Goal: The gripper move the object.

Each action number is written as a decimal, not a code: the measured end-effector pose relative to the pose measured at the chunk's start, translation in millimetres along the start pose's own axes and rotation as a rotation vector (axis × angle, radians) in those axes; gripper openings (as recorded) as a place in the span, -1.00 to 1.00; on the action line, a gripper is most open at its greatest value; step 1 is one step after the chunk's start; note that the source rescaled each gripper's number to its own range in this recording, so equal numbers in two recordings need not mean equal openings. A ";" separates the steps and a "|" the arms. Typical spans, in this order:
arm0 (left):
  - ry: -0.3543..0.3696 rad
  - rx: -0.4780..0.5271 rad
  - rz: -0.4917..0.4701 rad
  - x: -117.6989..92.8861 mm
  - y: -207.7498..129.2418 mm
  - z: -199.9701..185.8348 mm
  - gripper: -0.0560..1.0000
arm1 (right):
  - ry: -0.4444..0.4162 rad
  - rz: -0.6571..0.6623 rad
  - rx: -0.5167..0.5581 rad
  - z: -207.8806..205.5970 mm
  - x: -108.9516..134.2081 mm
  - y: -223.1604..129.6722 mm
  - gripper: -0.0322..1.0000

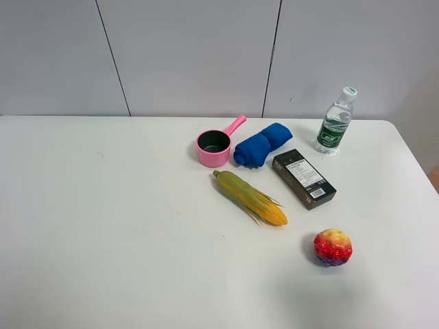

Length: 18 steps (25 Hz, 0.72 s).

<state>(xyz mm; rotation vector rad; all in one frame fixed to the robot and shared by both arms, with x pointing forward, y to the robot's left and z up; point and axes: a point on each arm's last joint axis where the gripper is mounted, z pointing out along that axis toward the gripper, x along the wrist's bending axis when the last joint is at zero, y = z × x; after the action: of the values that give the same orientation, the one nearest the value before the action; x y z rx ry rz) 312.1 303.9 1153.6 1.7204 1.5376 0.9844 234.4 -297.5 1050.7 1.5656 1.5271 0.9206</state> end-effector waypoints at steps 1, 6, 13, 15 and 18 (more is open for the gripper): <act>0.018 -0.015 -0.020 -2.1 -20.3 -7.8 0.69 | 0.000 0.000 0.000 0.0 0.0 0.0 1.00; 0.042 -0.061 -0.057 -14.1 -86.8 -13.4 0.69 | 0.000 0.000 0.000 0.0 0.0 0.0 1.00; -0.001 -0.064 -0.093 -23.7 -119.2 -10.0 0.69 | 0.000 0.000 0.000 0.0 0.0 0.0 1.00; -0.006 -0.086 -0.094 -24.2 -120.9 -12.8 0.69 | 0.000 0.000 0.000 0.0 0.0 0.0 1.00; -0.029 -0.110 -0.091 -24.1 -123.2 -16.0 0.69 | 0.000 0.000 0.000 0.0 0.0 0.0 1.00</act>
<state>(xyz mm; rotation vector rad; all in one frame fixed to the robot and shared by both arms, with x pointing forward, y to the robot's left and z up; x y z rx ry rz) 232.5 295.3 1055.6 1.5689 1.5015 0.9749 234.4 -297.5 1050.7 1.5656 1.5271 0.9206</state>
